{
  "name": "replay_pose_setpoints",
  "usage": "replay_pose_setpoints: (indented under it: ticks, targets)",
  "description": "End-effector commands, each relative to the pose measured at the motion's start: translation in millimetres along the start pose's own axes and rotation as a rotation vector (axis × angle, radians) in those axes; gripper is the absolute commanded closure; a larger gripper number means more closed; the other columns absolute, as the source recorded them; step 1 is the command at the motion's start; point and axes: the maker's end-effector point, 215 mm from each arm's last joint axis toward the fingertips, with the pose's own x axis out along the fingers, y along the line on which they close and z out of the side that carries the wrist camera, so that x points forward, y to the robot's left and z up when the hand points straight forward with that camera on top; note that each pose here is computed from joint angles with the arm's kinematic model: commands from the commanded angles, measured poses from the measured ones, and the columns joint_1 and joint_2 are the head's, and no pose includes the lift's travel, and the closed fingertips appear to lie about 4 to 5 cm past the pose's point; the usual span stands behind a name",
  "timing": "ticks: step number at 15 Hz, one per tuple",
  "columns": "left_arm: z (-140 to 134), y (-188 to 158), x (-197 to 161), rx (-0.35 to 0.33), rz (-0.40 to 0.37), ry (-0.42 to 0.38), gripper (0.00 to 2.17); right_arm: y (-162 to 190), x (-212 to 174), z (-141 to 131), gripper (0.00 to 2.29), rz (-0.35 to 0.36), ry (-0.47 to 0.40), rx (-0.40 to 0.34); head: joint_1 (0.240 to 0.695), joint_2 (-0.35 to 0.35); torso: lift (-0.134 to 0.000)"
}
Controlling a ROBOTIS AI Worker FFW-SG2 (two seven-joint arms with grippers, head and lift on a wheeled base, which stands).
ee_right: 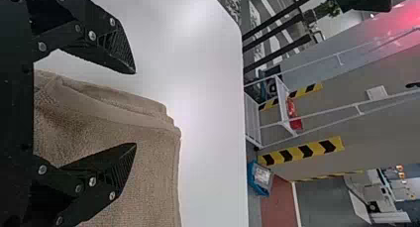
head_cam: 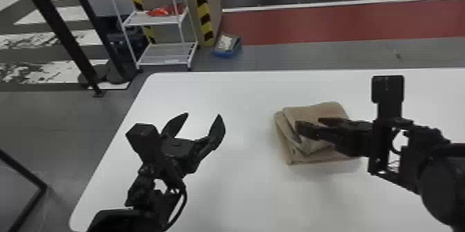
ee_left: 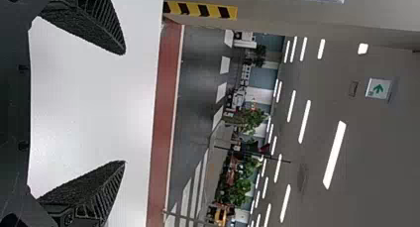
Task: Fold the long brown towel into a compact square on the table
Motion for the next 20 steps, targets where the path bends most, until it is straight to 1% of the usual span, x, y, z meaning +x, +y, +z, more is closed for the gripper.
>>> replay_pose_setpoints:
  ticks: [1, 2, 3, 4, 5, 6, 9, 11, 13, 15, 16, 19, 20]
  targets:
    - [0, -1, 1, 0.000, -0.001, 0.000, 0.09, -22, -10, 4, 0.48, -0.044, -0.015, 0.012, 0.695, 0.164, -0.123]
    - [-1, 0, 1, -0.001, -0.001, 0.002, 0.09, -24, -10, 3, 0.81, -0.053, -0.010, 0.007, 0.695, 0.154, -0.123]
    - [-2, -1, 2, 0.000, -0.003, 0.003, 0.09, -28, -7, -2, 1.29, -0.061, 0.001, 0.002, 0.695, 0.147, -0.123]
    - [-2, -2, 2, -0.002, -0.004, 0.003, 0.09, -30, -3, -10, 1.72, -0.065, 0.024, 0.001, 0.695, 0.140, -0.123]
    - [-2, -3, 2, -0.002, -0.006, 0.003, 0.09, -26, 2, -16, 1.93, -0.060, 0.040, -0.007, 0.695, 0.136, -0.123]
    - [-3, -2, 2, -0.002, -0.004, 0.005, 0.09, -19, 7, -20, 2.02, -0.052, 0.055, -0.024, 0.695, 0.134, -0.123]
    - [-3, 2, -1, 0.001, 0.001, 0.006, 0.09, 3, 13, -44, 2.02, -0.019, 0.104, -0.054, 0.695, 0.147, -0.123]
    - [-3, 6, -2, 0.003, 0.005, 0.005, 0.10, 6, 10, -65, 2.02, -0.015, 0.126, -0.041, 0.695, 0.174, -0.123]
    - [-6, 6, -1, -0.002, 0.004, 0.009, 0.10, 10, 8, -75, 2.02, 0.004, 0.108, -0.043, 0.695, 0.185, -0.123]
    - [-5, 2, 0, -0.002, -0.003, 0.006, 0.10, 15, 2, -86, 2.02, 0.039, 0.102, -0.027, 0.695, 0.192, -0.123]
    - [-5, 1, 0, -0.003, -0.005, 0.006, 0.10, 17, -7, -71, 2.02, 0.047, 0.065, -0.040, 0.695, 0.196, -0.123]
    - [-5, 4, -1, -0.004, -0.001, 0.007, 0.10, 4, -30, -67, 2.02, 0.020, 0.045, -0.019, 0.695, 0.187, -0.123]
    - [-6, 5, -1, -0.004, 0.001, 0.008, 0.10, 1, -38, -63, 2.02, 0.036, 0.021, -0.007, 0.695, 0.181, -0.123]
